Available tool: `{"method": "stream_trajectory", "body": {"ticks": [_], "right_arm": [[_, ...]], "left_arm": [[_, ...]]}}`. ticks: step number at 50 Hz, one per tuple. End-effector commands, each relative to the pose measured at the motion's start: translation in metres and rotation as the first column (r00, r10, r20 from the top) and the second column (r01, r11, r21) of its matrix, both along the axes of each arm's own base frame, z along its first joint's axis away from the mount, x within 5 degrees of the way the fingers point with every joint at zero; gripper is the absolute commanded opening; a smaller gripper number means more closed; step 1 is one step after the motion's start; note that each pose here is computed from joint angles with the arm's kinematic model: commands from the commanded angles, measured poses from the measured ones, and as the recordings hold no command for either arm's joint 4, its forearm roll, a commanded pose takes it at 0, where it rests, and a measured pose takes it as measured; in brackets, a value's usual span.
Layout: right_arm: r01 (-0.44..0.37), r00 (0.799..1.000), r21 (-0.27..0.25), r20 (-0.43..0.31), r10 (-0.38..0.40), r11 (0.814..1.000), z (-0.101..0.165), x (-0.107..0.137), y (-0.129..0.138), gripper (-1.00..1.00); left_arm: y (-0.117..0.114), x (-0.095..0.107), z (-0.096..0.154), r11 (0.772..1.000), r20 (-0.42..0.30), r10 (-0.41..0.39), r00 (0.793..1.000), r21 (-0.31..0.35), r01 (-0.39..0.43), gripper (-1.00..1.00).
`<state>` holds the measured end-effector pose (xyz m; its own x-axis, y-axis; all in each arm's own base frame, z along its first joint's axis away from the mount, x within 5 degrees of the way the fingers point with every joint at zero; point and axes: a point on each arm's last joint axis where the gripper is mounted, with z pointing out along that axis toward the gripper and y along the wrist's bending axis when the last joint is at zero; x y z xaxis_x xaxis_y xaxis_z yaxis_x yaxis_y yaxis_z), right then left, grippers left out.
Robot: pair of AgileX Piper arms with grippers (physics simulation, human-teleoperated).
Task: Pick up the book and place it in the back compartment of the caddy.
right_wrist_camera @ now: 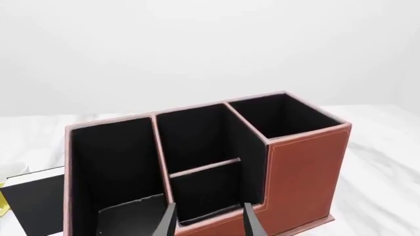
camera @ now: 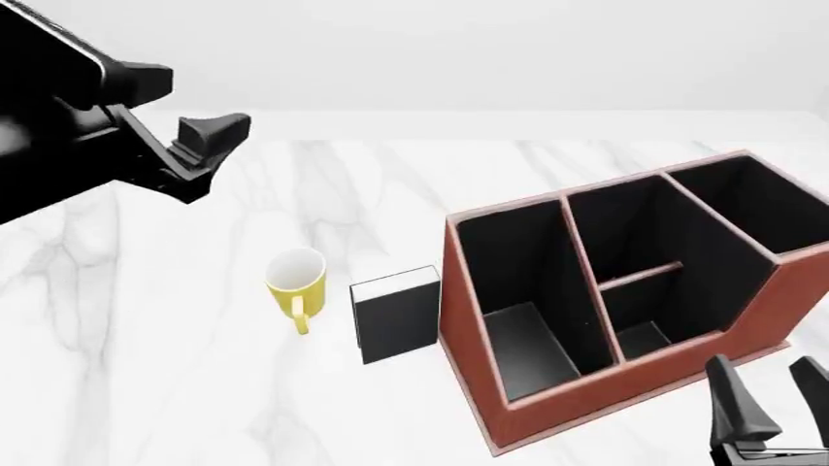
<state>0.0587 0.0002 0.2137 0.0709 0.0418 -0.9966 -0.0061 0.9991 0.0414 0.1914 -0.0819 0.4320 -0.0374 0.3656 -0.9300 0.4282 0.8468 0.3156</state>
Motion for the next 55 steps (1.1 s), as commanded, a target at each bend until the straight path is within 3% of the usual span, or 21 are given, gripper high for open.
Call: {"method": "stream_trajectory", "body": {"ticks": [1, 4, 6, 8, 9, 13, 17, 20, 23, 28, 29, 34, 37, 41, 48, 55], "right_arm": [[-0.001, 1.000, 0.007, -0.005, 0.001, 1.000, 0.000, 0.002, 0.000, 1.00], [-0.001, 1.000, 0.006, -0.005, 0.001, 1.000, 0.000, 0.002, 0.000, 1.00], [-0.001, 1.000, 0.006, -0.006, 0.001, 1.000, 0.000, 0.002, 0.000, 1.00], [-0.001, 1.000, 0.007, -0.006, 0.001, 1.000, 0.000, 0.002, 0.000, 1.00], [-0.001, 1.000, 0.008, -0.006, 0.001, 1.000, 0.000, 0.002, 0.000, 1.00], [-0.001, 1.000, 0.009, -0.007, 0.001, 1.000, 0.000, 0.002, 0.000, 1.00], [0.000, 1.000, 0.011, -0.008, 0.000, 1.000, 0.000, 0.002, 0.000, 1.00], [0.000, 1.000, 0.011, -0.009, 0.000, 1.000, 0.000, 0.003, 0.000, 1.00], [0.000, 1.000, 0.010, -0.009, 0.000, 1.000, 0.000, 0.003, 0.000, 1.00], [0.000, 1.000, 0.010, -0.010, 0.000, 1.000, 0.000, 0.003, 0.000, 1.00], [0.000, 1.000, 0.009, -0.009, 0.000, 1.000, 0.000, 0.003, 0.000, 1.00], [0.001, 1.000, 0.010, -0.009, 0.000, 1.000, 0.000, 0.003, 0.000, 1.00], [0.000, 1.000, 0.008, -0.009, 0.000, 1.000, 0.000, 0.003, 0.000, 1.00], [0.000, 1.000, 0.007, -0.009, 0.000, 1.000, 0.000, 0.002, 0.000, 1.00], [0.000, 1.000, 0.007, -0.011, 0.000, 1.000, 0.000, 0.003, 0.000, 1.00], [-0.006, 1.000, 0.011, -0.016, 0.006, 1.000, -0.001, 0.003, 0.000, 1.00]], "left_arm": [[-0.040, 0.039, 0.027, 0.985, -0.097, -0.099, 0.990, 0.132, 0.111, 1.00], [-0.046, 0.042, 0.032, 0.977, -0.099, -0.118, 0.988, 0.167, 0.134, 1.00], [-0.051, 0.044, 0.023, 0.959, -0.130, -0.143, 0.981, 0.226, 0.169, 1.00], [-0.053, 0.045, 0.022, 0.957, -0.134, -0.148, 0.980, 0.231, 0.176, 1.00], [-0.054, 0.059, 0.016, 0.956, -0.163, -0.125, 0.979, 0.244, 0.163, 1.00], [-0.065, 0.067, -0.004, 0.946, -0.238, -0.134, 0.962, 0.258, 0.196, 1.00], [-0.073, 0.063, -0.020, 0.932, -0.287, -0.155, 0.945, 0.274, 0.236, 1.00], [-0.077, 0.059, -0.020, 0.933, -0.301, -0.165, 0.939, 0.261, 0.248, 1.00], [-0.085, 0.043, -0.024, 0.917, -0.338, -0.204, 0.919, 0.262, 0.300, 1.00], [-0.090, 0.039, -0.025, 0.911, -0.347, -0.219, 0.912, 0.261, 0.318, 1.00], [-0.094, 0.036, -0.031, 0.905, -0.365, -0.230, 0.902, 0.261, 0.337, 1.00], [-0.097, 0.040, -0.040, 0.905, -0.373, -0.226, 0.900, 0.262, 0.336, 1.00], [-0.103, 0.040, -0.061, 0.892, -0.423, -0.226, 0.877, 0.273, 0.361, 1.00], [-0.118, 0.035, -0.071, 0.879, -0.447, -0.253, 0.858, 0.263, 0.397, 1.00], [-0.132, 0.040, -0.081, 0.870, -0.458, -0.269, 0.848, 0.263, 0.418, 1.00], [-0.143, 0.041, -0.107, 0.855, -0.494, -0.272, 0.826, 0.271, 0.443, 1.00]]}}
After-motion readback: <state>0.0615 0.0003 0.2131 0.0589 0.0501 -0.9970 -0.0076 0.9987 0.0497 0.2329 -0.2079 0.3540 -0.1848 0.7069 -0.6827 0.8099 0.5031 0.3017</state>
